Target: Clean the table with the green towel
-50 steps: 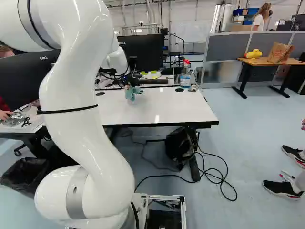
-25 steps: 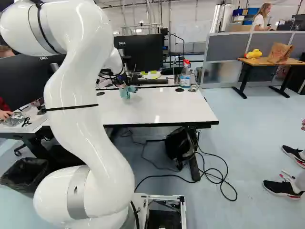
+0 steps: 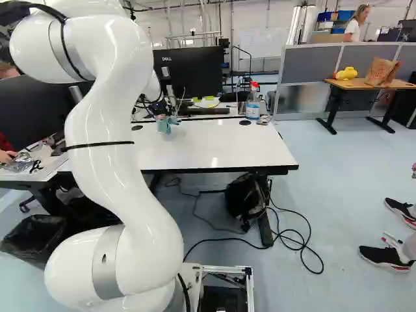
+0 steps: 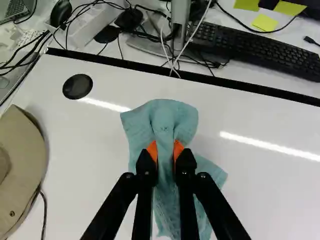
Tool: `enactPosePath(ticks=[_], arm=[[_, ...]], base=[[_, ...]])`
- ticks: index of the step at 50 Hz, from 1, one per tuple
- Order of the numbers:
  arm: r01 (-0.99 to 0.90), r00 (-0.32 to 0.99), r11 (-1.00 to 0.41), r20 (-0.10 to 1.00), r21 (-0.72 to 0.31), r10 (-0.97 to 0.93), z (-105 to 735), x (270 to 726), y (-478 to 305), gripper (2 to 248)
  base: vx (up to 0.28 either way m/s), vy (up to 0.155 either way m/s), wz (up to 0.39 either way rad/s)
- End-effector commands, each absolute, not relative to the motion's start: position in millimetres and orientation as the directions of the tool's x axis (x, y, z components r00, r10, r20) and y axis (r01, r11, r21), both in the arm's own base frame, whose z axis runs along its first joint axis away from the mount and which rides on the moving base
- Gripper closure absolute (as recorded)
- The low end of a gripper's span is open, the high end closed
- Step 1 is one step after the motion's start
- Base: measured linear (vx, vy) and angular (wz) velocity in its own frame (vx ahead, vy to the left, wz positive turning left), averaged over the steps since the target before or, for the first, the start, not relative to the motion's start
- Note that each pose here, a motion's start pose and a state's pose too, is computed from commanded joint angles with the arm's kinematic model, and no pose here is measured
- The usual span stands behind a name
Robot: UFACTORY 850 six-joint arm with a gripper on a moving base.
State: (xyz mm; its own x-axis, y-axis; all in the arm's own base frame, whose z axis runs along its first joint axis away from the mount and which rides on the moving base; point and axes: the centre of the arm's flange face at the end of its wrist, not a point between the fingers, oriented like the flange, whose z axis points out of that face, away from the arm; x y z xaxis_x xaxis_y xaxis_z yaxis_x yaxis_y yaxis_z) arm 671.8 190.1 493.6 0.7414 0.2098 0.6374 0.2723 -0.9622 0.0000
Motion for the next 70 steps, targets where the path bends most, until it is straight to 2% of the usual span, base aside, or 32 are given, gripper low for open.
enactPosePath(ticks=[17,70], arm=[[0.277,0.743,-0.961,0.634,0.0,0.215,473,695,201,197],[0.277,0.784,-0.961,0.578,0.0,0.226,416,707,204,197]], base=[[0.0,0.0,0.0],[0.0,0.0,0.0]])
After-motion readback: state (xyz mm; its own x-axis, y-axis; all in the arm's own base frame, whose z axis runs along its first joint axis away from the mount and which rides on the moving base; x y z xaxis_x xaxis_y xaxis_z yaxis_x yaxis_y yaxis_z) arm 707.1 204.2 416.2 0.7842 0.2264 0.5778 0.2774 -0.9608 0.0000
